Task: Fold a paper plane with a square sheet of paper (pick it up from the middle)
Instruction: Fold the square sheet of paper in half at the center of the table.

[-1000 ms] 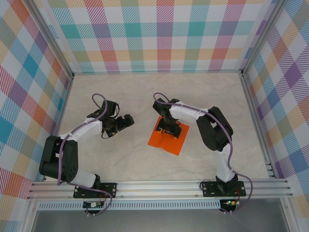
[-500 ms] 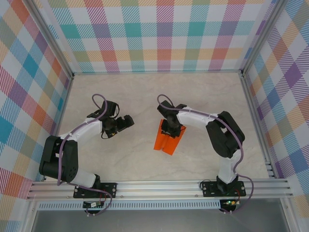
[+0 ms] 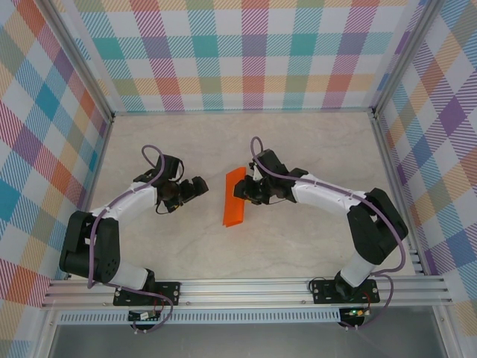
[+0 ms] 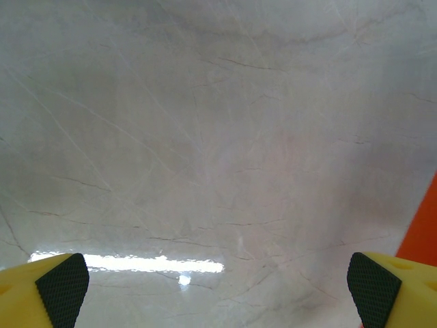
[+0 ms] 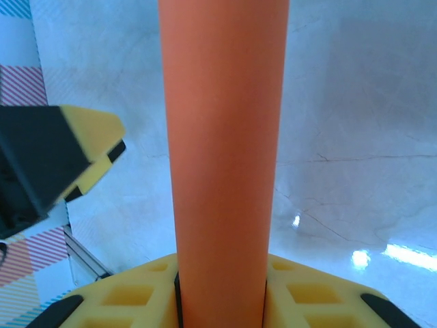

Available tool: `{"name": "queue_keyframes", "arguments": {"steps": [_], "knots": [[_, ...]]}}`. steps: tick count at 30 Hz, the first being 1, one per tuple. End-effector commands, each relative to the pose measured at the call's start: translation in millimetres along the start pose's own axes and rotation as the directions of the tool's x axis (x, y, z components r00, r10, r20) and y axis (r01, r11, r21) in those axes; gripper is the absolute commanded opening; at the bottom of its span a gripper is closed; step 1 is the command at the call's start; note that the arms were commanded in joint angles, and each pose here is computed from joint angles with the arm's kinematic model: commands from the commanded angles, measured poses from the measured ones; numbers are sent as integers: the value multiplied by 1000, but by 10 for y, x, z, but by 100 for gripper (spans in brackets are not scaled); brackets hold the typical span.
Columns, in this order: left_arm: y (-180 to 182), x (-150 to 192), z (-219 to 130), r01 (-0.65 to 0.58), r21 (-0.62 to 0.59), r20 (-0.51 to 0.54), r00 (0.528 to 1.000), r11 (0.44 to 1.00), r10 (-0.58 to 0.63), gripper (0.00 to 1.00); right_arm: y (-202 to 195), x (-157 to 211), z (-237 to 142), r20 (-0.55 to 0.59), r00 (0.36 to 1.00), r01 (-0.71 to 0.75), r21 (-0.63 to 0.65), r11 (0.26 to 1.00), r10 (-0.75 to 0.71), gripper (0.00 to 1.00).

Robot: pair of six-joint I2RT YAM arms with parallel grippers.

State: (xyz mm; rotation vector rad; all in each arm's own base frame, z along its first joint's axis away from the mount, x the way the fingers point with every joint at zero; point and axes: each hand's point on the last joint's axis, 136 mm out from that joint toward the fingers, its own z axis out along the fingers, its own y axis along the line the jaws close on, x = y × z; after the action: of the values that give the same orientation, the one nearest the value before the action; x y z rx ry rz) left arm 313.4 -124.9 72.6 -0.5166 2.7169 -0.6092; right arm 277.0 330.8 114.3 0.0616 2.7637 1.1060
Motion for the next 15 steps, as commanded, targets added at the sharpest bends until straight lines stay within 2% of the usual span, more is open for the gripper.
{"name": "queue_keyframes", "arguments": {"steps": [1,8,15], "knots": [[-193,14,-75,-6,79,4,1000,997,5,100,-311,96,179,-64,998,5,67,998,-1,31],[-258,23,-86,-8,106,1,1000,994,8,99,-731,117,319,-71,997,-10,225,974,26,32],[-234,36,-78,-6,97,-1,1000,995,6,99,-991,112,266,-62,998,2,361,932,21,42]]}}
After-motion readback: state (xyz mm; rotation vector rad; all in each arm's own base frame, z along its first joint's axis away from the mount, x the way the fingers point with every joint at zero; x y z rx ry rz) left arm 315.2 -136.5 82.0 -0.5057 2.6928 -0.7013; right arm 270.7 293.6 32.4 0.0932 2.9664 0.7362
